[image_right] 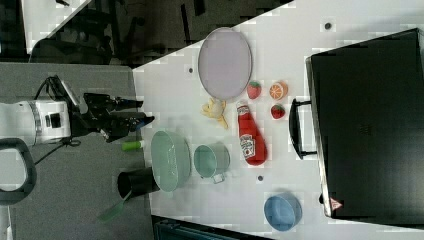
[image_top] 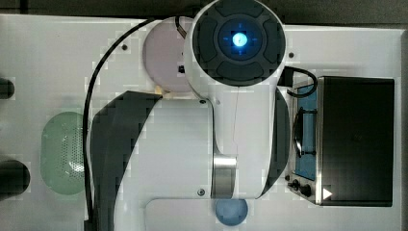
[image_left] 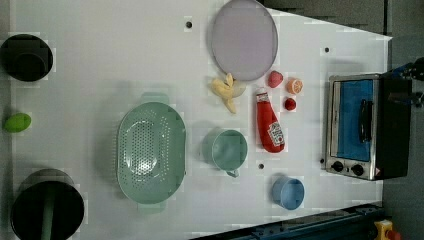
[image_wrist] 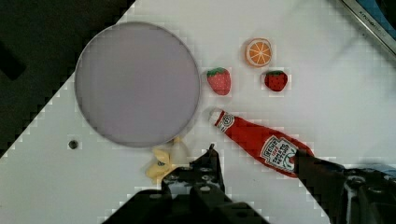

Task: Pick Ketchup from the table and place it in strainer.

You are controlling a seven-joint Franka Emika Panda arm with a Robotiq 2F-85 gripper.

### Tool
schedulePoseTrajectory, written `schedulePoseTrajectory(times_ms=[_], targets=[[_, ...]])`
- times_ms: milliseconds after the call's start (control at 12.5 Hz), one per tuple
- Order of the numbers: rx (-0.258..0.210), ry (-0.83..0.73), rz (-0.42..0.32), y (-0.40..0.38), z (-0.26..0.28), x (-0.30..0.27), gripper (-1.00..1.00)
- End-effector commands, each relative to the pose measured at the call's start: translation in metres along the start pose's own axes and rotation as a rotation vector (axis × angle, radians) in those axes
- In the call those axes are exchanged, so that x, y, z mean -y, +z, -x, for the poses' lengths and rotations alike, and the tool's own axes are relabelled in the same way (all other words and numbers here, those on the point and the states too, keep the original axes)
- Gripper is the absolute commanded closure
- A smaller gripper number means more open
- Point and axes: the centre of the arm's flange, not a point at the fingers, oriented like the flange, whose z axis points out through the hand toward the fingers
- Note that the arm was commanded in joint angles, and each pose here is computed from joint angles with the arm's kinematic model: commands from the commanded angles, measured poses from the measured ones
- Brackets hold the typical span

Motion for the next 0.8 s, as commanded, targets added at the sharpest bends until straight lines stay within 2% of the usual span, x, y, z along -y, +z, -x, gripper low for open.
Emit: schedulePoseTrajectory(times_ms=[80, 240, 560, 800], targets=[[0.011, 0.039, 0.043, -0.057, 0.055, -0.084, -0.58], [0.021, 0.036, 0.055, -0.050, 0.054, -0.081, -1.00], [0.097, 0.021, 0.134, 0.006, 0.052, -0.070, -1.00], [0.120, -0.056, 0.146, 0.063, 0.044, -0.054, -1.00]])
